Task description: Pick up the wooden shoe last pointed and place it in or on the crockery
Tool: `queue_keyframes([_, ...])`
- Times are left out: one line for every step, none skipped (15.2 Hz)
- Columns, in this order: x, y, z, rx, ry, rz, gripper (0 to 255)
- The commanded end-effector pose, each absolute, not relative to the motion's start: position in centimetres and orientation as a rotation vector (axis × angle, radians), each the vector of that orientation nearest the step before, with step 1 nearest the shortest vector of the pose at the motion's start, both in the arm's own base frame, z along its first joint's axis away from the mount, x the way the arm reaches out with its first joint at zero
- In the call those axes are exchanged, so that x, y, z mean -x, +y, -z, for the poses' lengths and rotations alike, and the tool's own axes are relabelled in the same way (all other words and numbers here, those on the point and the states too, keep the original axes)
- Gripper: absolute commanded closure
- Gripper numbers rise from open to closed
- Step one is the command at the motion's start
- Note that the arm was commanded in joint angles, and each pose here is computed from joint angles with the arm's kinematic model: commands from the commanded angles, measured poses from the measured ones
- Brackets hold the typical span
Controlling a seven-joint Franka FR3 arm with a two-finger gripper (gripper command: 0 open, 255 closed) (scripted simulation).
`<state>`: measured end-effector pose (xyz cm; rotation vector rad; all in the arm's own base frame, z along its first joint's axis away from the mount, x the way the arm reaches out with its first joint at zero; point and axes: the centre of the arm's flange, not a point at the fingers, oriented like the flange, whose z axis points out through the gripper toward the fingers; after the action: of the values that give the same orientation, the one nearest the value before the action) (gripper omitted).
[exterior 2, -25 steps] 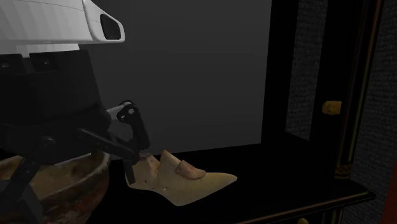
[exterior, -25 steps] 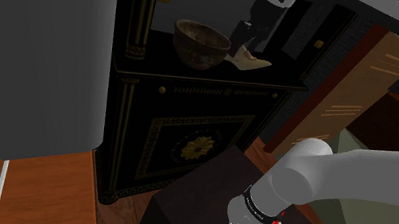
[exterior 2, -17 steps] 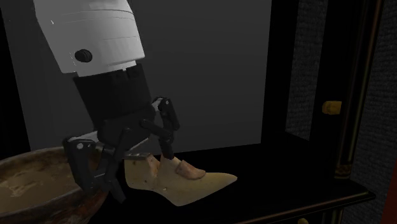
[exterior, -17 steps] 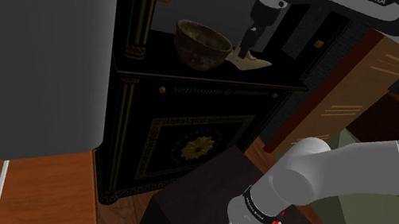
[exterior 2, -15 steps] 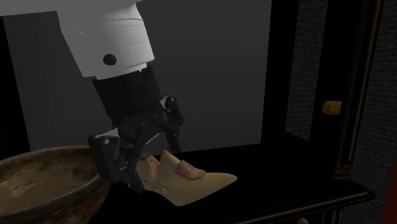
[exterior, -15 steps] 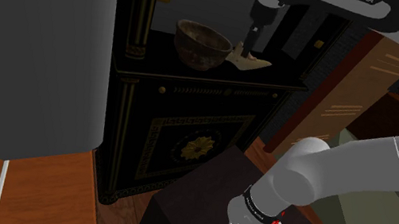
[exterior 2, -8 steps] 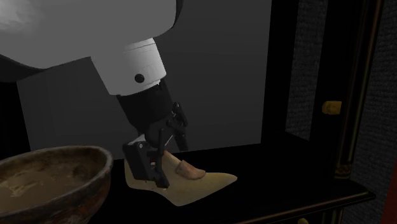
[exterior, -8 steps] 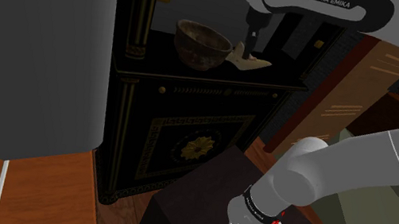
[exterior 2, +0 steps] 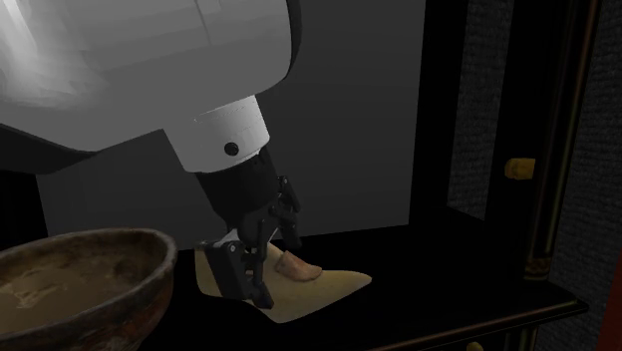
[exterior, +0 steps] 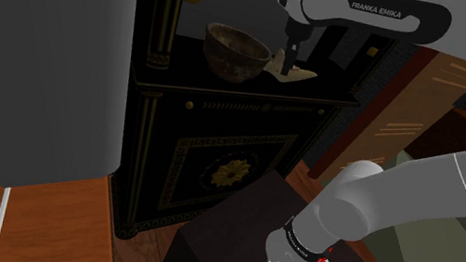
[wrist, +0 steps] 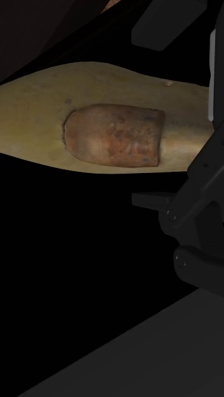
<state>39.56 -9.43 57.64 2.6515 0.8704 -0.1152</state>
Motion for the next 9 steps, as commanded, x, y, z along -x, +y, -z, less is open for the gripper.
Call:
queue_keyframes([-39.55, -9.44, -57.62, -2.651, 0.870, 0.115, 0])
queue_keyframes([-39.55, -9.44, -57.62, -2.651, 0.870, 0.115, 0])
queue_keyframes([-39.56, -9.44, -57.63, -2.651, 0.870, 0.115, 0])
queue_keyframes([-39.56, -9.44, -57.63, -2.651, 0.870, 0.115, 255])
queue_keyframes([-39.56, -9.44, -57.63, -2.651, 0.870, 0.115, 255])
queue_keyframes([-39.56, -9.43, -57.63, -2.651, 0.870, 0.115, 255])
queue_keyframes([-39.56, -9.43, -57.63, -2.651, 0.870, 0.115, 255])
queue_keyframes([-39.56, -9.44, -57.63, -2.651, 0.870, 0.115, 255])
queue_keyframes([-39.56, -9.44, -57.63, -2.651, 0.870, 0.115, 255])
